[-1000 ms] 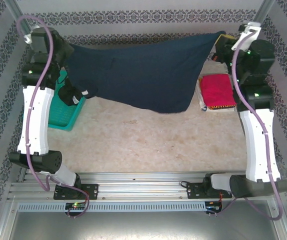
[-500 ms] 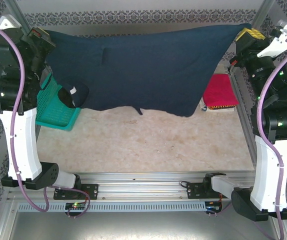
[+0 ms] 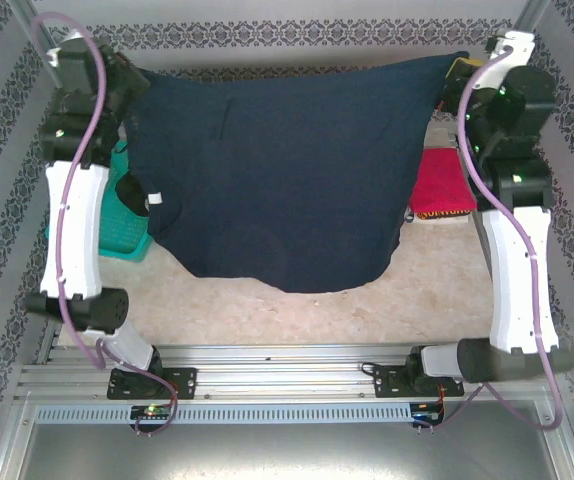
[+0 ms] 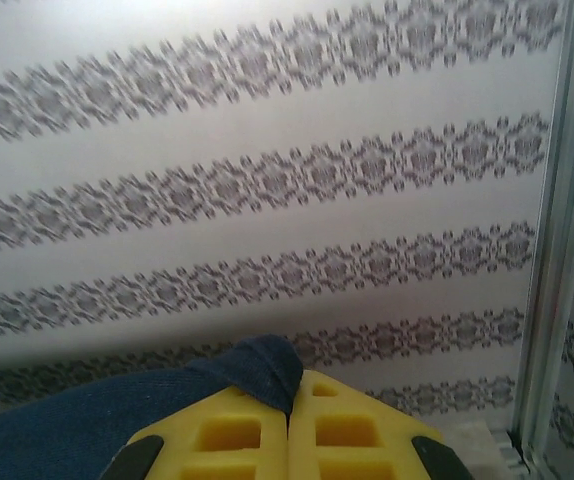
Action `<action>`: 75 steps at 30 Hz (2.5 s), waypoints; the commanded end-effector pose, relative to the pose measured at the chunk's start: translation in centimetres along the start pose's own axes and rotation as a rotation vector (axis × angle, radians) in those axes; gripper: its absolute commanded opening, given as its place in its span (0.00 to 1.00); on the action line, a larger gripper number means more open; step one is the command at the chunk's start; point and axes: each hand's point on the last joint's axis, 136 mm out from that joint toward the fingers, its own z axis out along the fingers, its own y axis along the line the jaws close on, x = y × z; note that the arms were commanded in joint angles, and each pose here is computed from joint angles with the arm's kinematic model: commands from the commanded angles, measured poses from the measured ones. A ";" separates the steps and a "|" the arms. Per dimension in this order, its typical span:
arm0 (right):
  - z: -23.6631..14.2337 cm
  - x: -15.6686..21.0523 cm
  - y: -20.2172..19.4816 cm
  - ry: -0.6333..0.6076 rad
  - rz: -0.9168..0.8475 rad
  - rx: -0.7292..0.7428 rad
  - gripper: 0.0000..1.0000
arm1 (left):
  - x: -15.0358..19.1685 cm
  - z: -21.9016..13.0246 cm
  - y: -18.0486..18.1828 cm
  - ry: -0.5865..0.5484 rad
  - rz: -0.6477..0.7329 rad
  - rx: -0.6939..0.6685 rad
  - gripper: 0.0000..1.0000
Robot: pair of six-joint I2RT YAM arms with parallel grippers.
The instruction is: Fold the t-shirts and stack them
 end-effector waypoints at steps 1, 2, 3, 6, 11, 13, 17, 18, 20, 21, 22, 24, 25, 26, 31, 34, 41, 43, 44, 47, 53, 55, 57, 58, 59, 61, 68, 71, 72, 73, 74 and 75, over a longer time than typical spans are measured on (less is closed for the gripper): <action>3.3 0.2 -1.4 -0.032 0.034 0.051 0.00 | -0.1 3.9 -1.2 -0.019 -0.027 0.057 0.00; 4.4 0.6 -1.4 -0.024 0.045 0.048 0.00 | 0.3 5.2 -1.4 -0.015 -0.035 0.067 0.00; 5.5 0.9 -1.3 -0.022 0.057 0.040 0.00 | 0.4 6.3 -1.7 -0.018 -0.044 0.080 0.00; 8.4 0.7 -1.1 -0.039 0.105 0.019 0.00 | 0.3 9.4 -2.5 -0.035 -0.067 0.098 0.00; 10.7 -3.9 0.3 -0.126 0.255 -0.116 0.00 | -3.7 10.2 -5.5 -0.182 -0.170 0.224 0.00; 10.3 -6.6 1.1 -0.174 0.270 -0.169 0.00 | -5.8 8.6 -6.8 -0.245 -0.216 0.290 0.00; 7.7 -12.4 1.4 -0.305 0.336 -0.284 0.00 | -10.0 3.3 -9.0 -0.359 -0.282 0.399 0.00; 7.1 -13.3 1.0 -0.330 0.352 -0.298 0.00 | -10.8 2.1 -9.3 -0.379 -0.288 0.420 0.00; 5.8 -14.9 -0.3 -0.370 0.376 -0.305 0.00 | -12.1 -0.4 -9.9 -0.408 -0.285 0.447 0.00; 5.5 -15.0 -0.9 -0.367 0.378 -0.297 0.00 | -12.4 -1.3 -10.0 -0.411 -0.277 0.452 0.00; 5.3 -14.8 -1.5 -0.348 0.376 -0.287 0.00 | -12.3 -2.0 -10.0 -0.401 -0.263 0.448 0.00; 5.4 -12.9 -2.2 -0.265 0.366 -0.271 0.00 | -11.4 -2.7 -9.8 -0.349 -0.237 0.433 0.00; 5.6 -11.6 -2.4 -0.222 0.363 -0.264 0.00 | -10.6 -2.6 -9.6 -0.317 -0.227 0.427 0.00; 5.7 -10.1 -2.6 -0.185 0.360 -0.256 0.00 | -9.4 -2.4 -9.3 -0.277 -0.219 0.422 0.00; 4.4 0.8 -4.4 -0.013 0.351 -0.168 0.00 | -1.7 -1.0 -5.1 -0.135 -0.232 0.396 0.00; 3.1 9.0 -4.9 0.133 0.392 -0.151 0.00 | 5.2 0.0 -0.3 -0.011 -0.239 0.315 0.00; -2.4 31.2 -6.2 0.555 0.565 -0.044 0.00 | 21.2 0.2 12.1 0.281 -0.332 0.051 0.00; -4.2 36.3 -7.0 0.664 0.617 0.027 0.00 | 25.0 0.0 15.2 0.349 -0.365 -0.027 0.00; -5.1 38.6 -7.4 0.712 0.639 0.061 0.00 | 26.8 -0.1 16.5 0.378 -0.383 -0.058 0.00; -7.0 43.6 -8.4 0.816 0.686 0.157 0.00 | 30.6 0.0 19.6 0.424 -0.418 -0.122 0.00; -8.6 47.8 -9.1 0.927 0.714 0.244 0.00 | 34.9 -0.3 22.8 0.504 -0.437 -0.213 0.00; -9.1 48.1 -9.4 0.931 0.713 0.268 0.00 | 35.8 -0.9 23.6 0.524 -0.445 -0.237 0.00; -9.6 48.3 -9.7 0.934 0.707 0.292 0.00 | 36.5 -1.8 24.6 0.541 -0.441 -0.273 0.00; -9.9 48.5 -9.8 0.937 0.703 0.306 0.00 | 36.9 -2.3 25.2 0.546 -0.436 -0.294 0.00; -10.3 48.6 -9.9 0.942 0.700 0.318 0.00 | 37.3 -2.8 25.7 0.555 -0.433 -0.315 0.00; -10.8 48.8 -10.1 0.946 0.697 0.338 0.00 | 37.7 -3.7 26.6 0.565 -0.424 -0.346 0.00; -12.7 49.1 -11.1 0.923 0.682 0.419 0.00 | 38.8 -6.9 29.4 0.581 -0.401 -0.462 0.00; -12.6 49.0 -10.9 0.919 0.682 0.400 0.11 | 39.2 -7.8 30.2 0.593 -0.397 -0.501 0.14; -12.4 48.9 -10.7 0.921 0.679 0.380 0.23 | 39.2 -8.0 30.3 0.597 -0.393 -0.507 0.22; -12.2 48.7 -10.4 0.927 0.677 0.360 0.36 | 39.1 -8.2 30.3 0.601 -0.386 -0.512 0.32; -12.2 48.5 -10.2 0.928 0.673 0.351 0.46 | 39.1 -8.5 30.4 0.606 -0.379 -0.523 0.41; -12.2 48.1 -10.3 0.917 0.667 0.353 0.52 | 38.8 -8.8 30.4 0.604 -0.371 -0.533 0.50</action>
